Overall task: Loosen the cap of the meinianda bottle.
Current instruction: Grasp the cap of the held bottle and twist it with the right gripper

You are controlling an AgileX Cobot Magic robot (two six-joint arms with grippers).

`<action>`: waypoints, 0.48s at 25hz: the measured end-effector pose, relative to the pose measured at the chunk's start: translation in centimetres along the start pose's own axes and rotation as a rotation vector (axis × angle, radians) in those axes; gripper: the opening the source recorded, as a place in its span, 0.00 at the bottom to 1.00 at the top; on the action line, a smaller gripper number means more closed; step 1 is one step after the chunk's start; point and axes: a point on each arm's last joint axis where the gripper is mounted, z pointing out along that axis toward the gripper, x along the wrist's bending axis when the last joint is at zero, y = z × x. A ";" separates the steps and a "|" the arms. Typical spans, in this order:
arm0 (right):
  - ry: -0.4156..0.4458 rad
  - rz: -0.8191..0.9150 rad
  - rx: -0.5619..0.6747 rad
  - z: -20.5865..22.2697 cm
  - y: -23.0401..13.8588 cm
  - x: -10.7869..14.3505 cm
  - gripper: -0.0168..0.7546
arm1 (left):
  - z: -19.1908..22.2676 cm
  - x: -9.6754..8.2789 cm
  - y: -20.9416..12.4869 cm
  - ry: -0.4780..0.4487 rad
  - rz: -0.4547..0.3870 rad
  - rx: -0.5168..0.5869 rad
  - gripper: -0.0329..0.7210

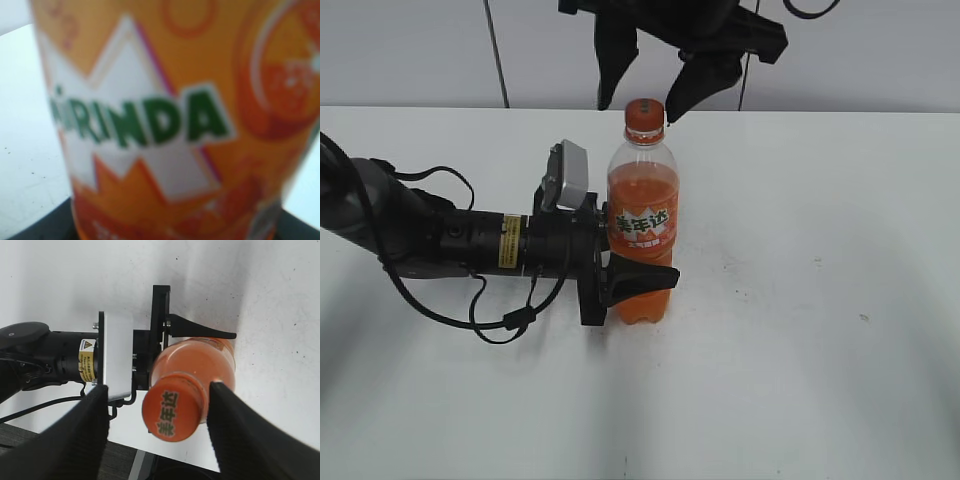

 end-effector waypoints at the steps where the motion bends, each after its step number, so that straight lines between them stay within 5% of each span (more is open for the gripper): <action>1: 0.000 0.000 0.001 0.0 0.0 0.0 0.61 | 0.0 0.0 0.0 0.000 0.000 0.000 0.58; 12: -0.006 -0.029 0.009 0.2 -0.1 -0.1 0.51 | 0.0 0.0 0.0 -0.001 0.000 0.001 0.58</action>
